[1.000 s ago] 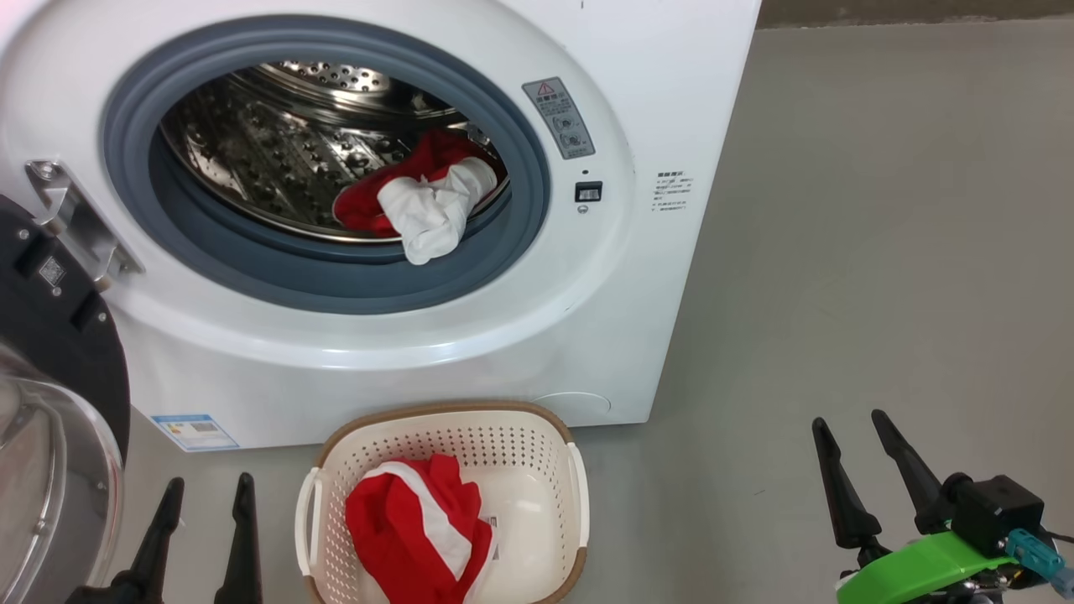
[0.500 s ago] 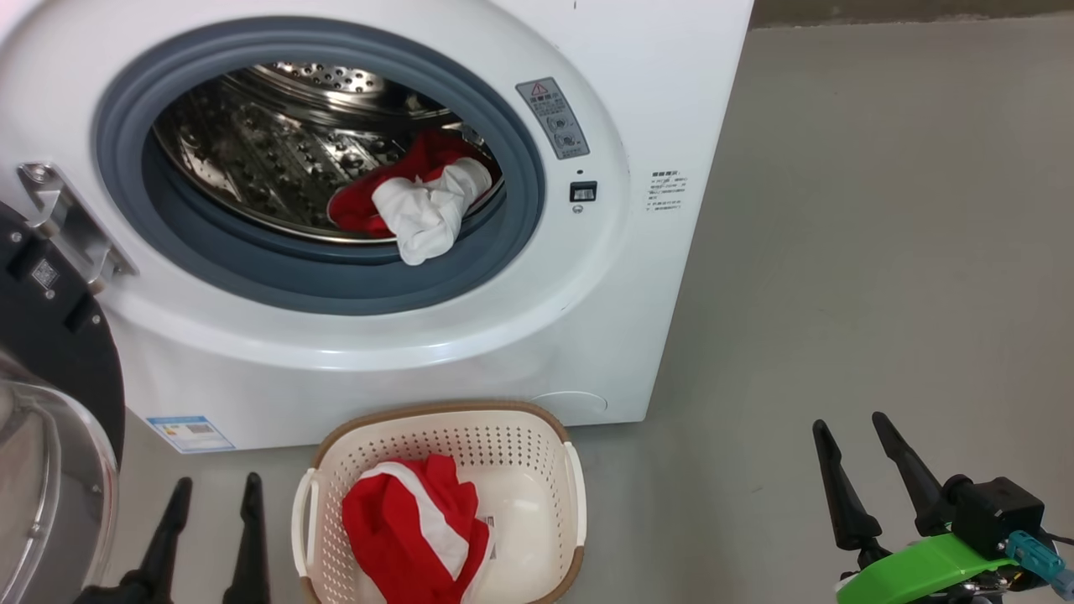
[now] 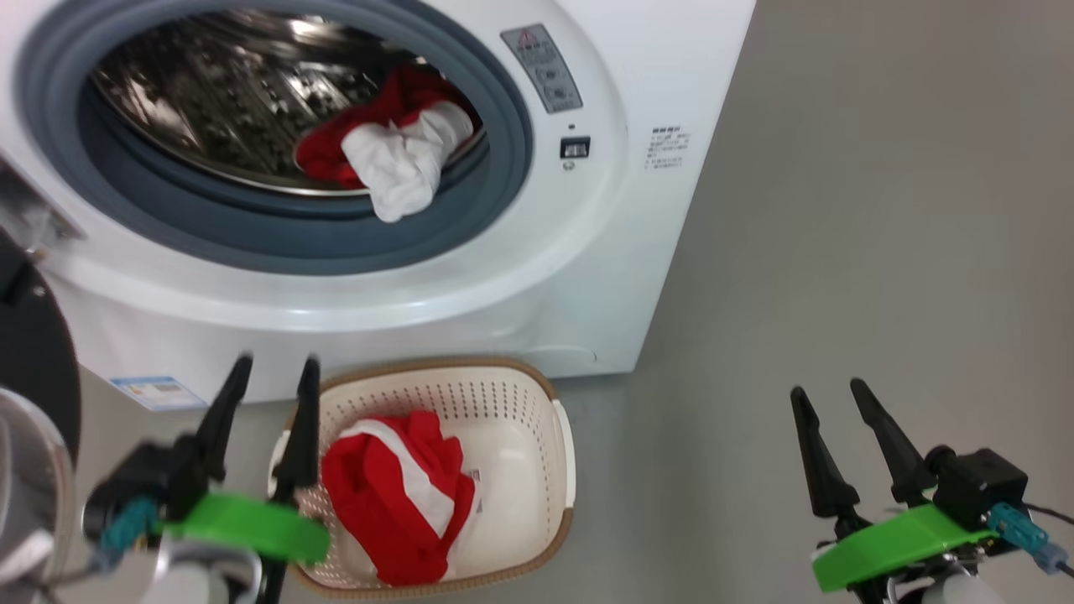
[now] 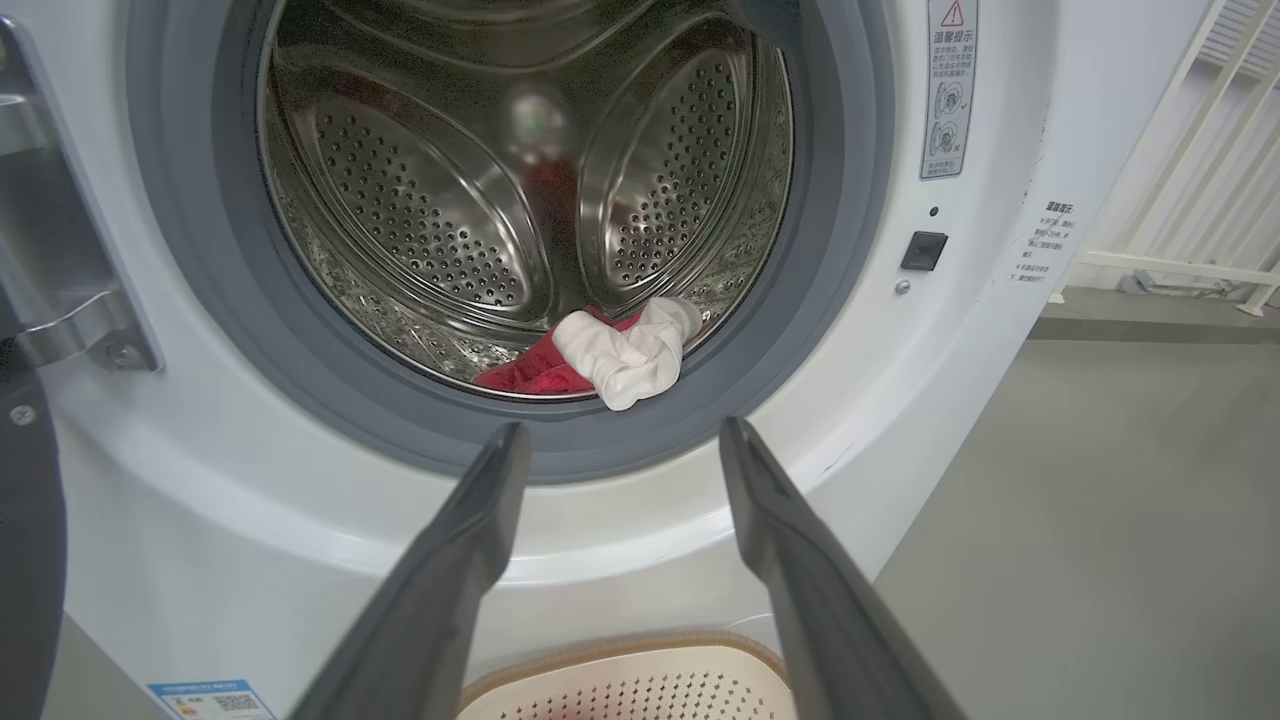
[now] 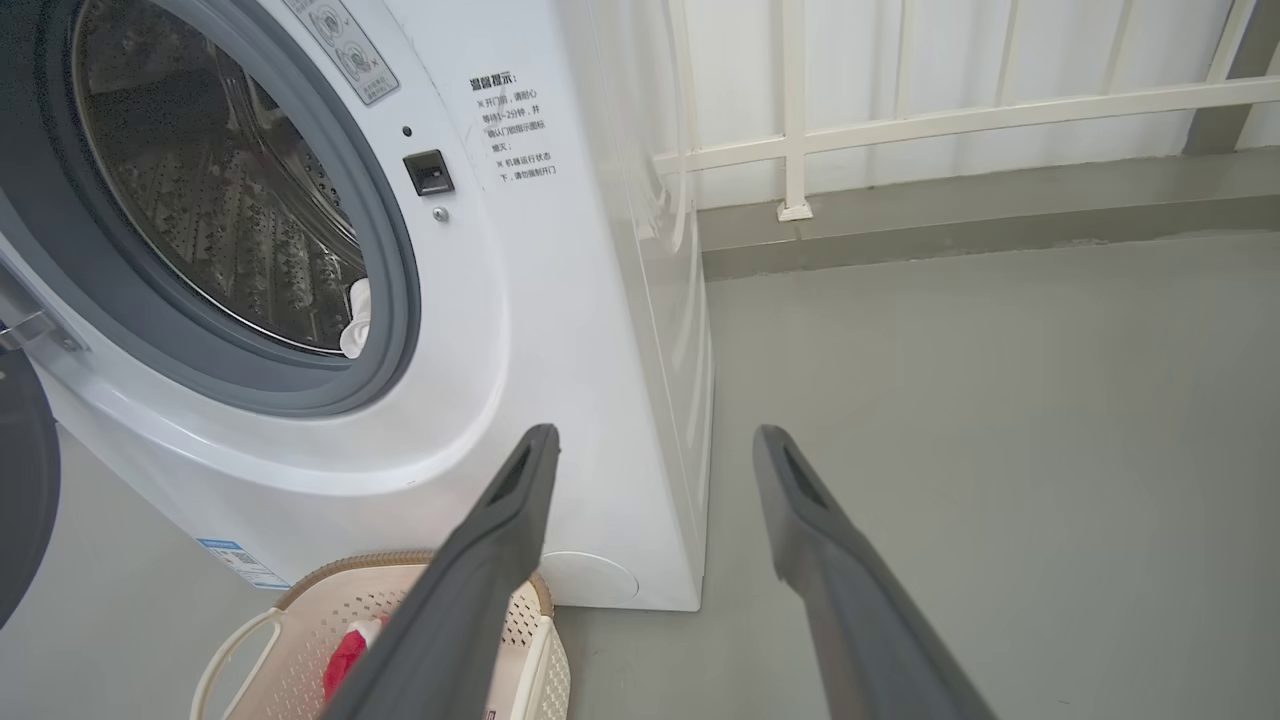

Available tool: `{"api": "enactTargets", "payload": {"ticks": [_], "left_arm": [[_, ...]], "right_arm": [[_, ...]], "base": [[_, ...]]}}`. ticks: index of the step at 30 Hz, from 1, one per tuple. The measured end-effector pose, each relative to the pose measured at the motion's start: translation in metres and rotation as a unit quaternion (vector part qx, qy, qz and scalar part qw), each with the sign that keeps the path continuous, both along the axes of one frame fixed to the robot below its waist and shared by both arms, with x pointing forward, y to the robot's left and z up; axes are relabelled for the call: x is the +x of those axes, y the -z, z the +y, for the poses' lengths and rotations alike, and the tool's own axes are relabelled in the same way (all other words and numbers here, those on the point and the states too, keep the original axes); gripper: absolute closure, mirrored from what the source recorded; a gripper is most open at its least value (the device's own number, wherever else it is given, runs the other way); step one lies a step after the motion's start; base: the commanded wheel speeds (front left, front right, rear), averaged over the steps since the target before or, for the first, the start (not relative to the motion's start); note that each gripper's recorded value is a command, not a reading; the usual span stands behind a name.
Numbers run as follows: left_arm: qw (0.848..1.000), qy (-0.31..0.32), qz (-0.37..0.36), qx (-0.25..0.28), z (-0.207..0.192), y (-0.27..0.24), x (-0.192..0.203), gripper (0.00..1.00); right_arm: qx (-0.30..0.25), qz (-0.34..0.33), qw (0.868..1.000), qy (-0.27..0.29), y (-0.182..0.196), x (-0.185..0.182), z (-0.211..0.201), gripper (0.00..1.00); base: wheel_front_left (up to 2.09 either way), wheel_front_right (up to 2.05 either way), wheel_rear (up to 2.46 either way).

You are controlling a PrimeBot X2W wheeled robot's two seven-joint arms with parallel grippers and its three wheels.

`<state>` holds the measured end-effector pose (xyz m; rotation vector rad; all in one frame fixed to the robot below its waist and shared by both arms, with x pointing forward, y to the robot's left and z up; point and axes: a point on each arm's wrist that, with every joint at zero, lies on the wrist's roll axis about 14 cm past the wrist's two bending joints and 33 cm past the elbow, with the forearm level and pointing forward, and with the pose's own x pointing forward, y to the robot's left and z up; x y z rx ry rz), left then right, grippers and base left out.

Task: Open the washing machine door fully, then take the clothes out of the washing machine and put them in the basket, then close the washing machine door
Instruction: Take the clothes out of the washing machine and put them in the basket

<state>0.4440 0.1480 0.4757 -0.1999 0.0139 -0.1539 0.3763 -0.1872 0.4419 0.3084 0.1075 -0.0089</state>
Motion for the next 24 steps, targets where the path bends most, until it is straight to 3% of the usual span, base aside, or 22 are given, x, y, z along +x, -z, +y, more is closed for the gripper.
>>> {"api": "enactTargets", "payload": {"ticks": [9,24], "left_arm": [[0.998,0.066,-0.003,-0.005,-0.042,-0.006,0.081,0.00],[0.988,0.119,0.098,-0.003,-0.078,0.037,0.172,0.00]], "right_arm": [[0.002,0.011,1.000,0.007,0.012,0.026,-0.002,0.00],[0.016,0.039,0.999,0.023,0.040,0.048,-0.011,0.00]], "base": [[0.00,0.00,0.00],[0.00,0.00,0.00]]}}
